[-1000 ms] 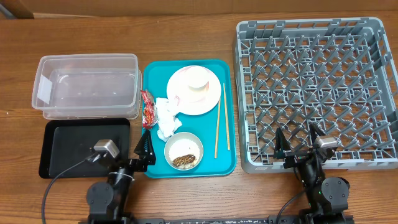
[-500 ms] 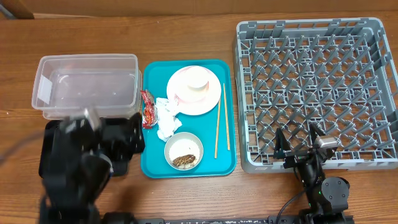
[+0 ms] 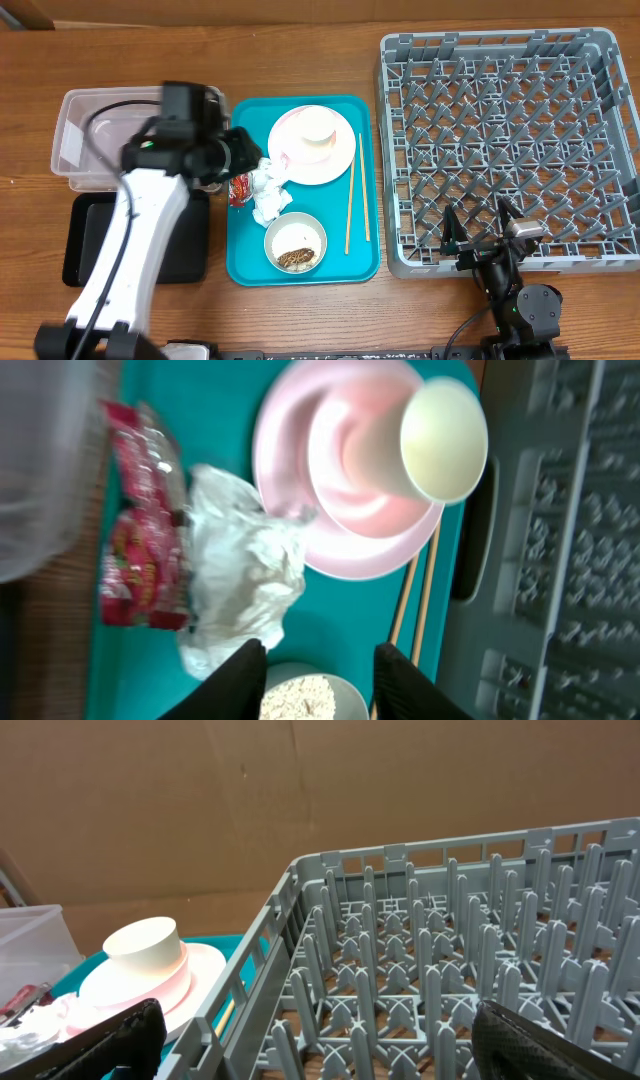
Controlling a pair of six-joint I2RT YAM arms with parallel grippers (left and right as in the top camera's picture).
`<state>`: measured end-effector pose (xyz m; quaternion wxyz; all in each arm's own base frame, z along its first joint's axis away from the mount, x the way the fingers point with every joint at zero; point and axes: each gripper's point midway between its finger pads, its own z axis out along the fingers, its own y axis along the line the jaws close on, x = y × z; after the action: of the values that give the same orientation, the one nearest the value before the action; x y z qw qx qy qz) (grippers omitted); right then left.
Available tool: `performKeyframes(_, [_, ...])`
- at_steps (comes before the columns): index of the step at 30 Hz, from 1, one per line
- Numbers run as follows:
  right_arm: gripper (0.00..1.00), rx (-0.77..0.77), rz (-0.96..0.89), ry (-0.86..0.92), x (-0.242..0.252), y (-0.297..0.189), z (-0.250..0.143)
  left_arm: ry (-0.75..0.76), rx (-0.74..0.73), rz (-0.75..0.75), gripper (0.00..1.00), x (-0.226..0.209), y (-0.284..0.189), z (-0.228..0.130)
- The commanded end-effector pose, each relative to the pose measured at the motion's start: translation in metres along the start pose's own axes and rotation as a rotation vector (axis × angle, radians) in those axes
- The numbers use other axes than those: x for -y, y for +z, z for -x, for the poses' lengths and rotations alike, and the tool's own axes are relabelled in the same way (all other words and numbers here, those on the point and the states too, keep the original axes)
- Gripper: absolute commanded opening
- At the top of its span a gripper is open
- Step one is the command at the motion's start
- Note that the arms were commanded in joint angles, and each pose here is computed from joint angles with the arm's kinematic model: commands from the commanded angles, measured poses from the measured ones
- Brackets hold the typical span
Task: Sort waste into correct bins and load items into the dishwasher
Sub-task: 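Move the left gripper over the white tissue on the teal tray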
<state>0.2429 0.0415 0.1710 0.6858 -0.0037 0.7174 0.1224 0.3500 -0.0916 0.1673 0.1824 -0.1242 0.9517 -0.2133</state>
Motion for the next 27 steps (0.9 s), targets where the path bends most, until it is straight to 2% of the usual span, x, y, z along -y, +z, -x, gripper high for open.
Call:
performKeyframes(1, [1.00,0.003,0.001,-0.007,0.000,0.000,-0.002,0.106,-0.035,0.022,0.35,0.022,0.016,-0.014])
performKeyframes(3, [1.00,0.003,0.001,-0.007,0.000,0.000,-0.002,0.208,0.030,0.167,0.40,0.025,0.021,-0.018])
performKeyframes(5, [1.00,0.003,0.001,-0.007,0.000,0.000,-0.002,0.259,0.054,0.213,0.44,0.031,0.023,-0.022])
performKeyframes(15, [1.00,0.003,0.001,-0.007,0.000,0.000,-0.002,0.296,0.071,0.250,0.48,0.036,0.024,-0.027])
performKeyframes(17, [1.00,0.003,0.001,-0.007,0.000,0.000,-0.002,0.296,0.075,0.249,0.61,0.037,0.024,-0.026])
performKeyframes(20, [1.00,0.003,0.001,-0.007,0.000,0.000,-0.002,0.294,0.092,0.243,0.60,0.038,0.024,-0.022])
performKeyframes(24, [1.00,0.003,0.001,-0.007,0.000,0.000,-0.002,0.293,0.113,0.252,0.50,0.038,0.023,-0.017])
performKeyframes(27, [1.00,0.003,0.001,-0.007,0.000,0.000,-0.002,0.294,0.173,0.332,0.50,0.026,0.018,-0.005])
